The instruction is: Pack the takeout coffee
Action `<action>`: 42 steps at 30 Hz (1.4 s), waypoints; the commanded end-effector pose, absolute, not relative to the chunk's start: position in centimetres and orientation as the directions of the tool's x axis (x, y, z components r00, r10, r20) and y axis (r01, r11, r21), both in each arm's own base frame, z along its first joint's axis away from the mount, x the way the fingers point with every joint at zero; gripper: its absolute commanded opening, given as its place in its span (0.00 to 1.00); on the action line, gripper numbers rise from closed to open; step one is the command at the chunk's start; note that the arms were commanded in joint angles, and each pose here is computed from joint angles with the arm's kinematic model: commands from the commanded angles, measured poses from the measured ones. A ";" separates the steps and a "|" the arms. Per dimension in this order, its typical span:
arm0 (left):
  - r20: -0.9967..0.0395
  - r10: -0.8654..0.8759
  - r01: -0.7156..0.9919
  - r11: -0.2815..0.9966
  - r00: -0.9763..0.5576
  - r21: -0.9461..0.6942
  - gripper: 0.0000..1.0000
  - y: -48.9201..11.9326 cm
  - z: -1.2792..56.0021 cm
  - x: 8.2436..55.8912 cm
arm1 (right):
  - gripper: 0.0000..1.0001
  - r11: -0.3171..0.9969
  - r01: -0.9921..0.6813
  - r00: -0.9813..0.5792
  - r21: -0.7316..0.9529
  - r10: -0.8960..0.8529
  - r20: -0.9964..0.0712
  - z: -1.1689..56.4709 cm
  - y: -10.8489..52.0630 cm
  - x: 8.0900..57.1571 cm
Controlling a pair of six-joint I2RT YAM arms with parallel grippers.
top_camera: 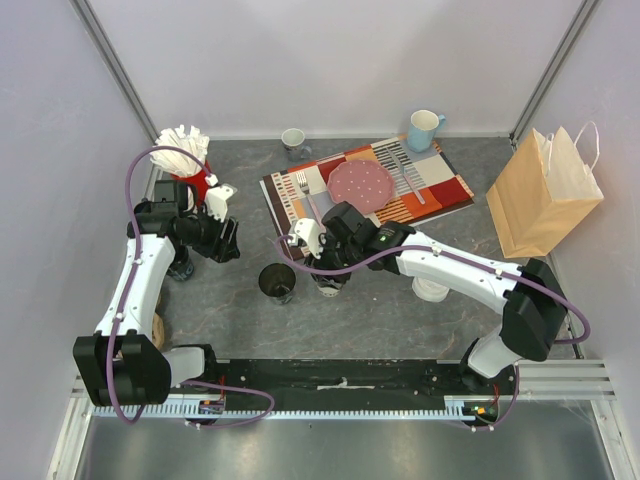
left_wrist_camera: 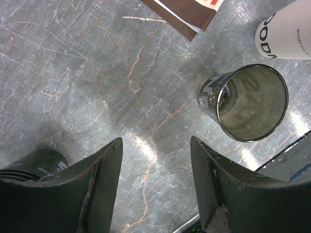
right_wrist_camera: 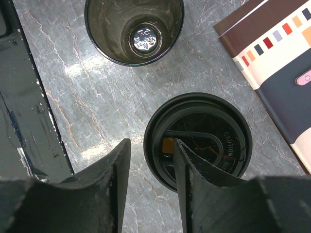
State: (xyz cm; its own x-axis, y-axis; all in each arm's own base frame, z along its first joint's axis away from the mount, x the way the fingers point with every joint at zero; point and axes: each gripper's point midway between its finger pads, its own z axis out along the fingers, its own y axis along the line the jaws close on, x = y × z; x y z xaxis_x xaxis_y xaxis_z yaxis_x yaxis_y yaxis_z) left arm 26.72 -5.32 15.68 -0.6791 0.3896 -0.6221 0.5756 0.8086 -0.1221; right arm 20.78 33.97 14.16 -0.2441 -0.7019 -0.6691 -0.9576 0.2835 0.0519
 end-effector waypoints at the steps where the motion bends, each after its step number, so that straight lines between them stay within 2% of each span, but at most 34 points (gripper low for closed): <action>1: -0.652 0.419 0.611 0.787 -0.632 -0.088 0.65 -5.5 17.0 26.7 | 0.50 0.270 -0.962 -0.205 0.032 -0.645 -0.736 17.9 34.7 21.0; 9: -0.668 0.409 0.621 0.777 -0.622 -0.102 0.65 -6.0 18.0 27.0 | 0.63 0.246 -0.969 -0.171 0.023 -0.598 -0.783 20.8 35.7 21.1; 13: -0.693 0.395 0.638 0.761 -0.603 -0.121 0.65 -7.0 19.3 27.4 | 0.62 0.290 -0.956 -0.199 0.033 -0.563 -0.802 22.0 35.6 21.9; 16: -0.726 0.400 0.691 0.708 -0.560 -0.143 0.59 -9.6 21.1 27.7 | 0.24 0.385 -0.919 -0.280 0.085 -0.486 -0.828 23.2 34.8 23.6; 17: -0.737 0.416 0.729 0.668 -0.533 -0.150 0.50 -11.2 21.7 27.5 | 0.00 0.413 -0.905 -0.303 0.101 -0.461 -0.834 23.4 34.4 24.1; 19: -0.762 0.410 0.758 0.632 -0.501 -0.159 0.38 -13.3 23.2 28.0 | 0.00 0.488 -0.859 -0.369 0.153 -0.384 -0.846 23.1 33.1 25.6; 20: -0.775 0.419 0.793 0.586 -0.474 -0.168 0.23 -15.2 23.7 27.5 | 0.00 0.501 -0.848 -0.395 0.171 -0.385 -0.834 21.6 32.4 25.7; 23: -0.799 0.413 0.840 0.505 -0.437 -0.199 0.02 -19.5 24.2 27.2 | 0.00 0.545 -0.805 -0.456 0.237 -0.312 -0.833 21.1 31.3 26.2; 29: -0.810 0.438 0.912 0.305 -0.390 -0.274 0.02 -25.7 22.5 24.9 | 0.00 0.544 -0.797 -0.470 0.264 -0.284 -0.836 20.7 31.1 25.8; 37: -0.770 0.458 0.894 0.287 -0.444 -0.345 0.02 -27.6 19.9 25.0 | 0.00 0.507 -0.808 -0.480 0.298 -0.274 -0.834 20.9 31.7 25.1; 42: -0.743 0.475 0.882 0.285 -0.471 -0.376 0.02 -27.8 18.1 24.3 | 0.00 0.505 -0.796 -0.528 0.334 -0.309 -0.791 17.9 31.6 24.4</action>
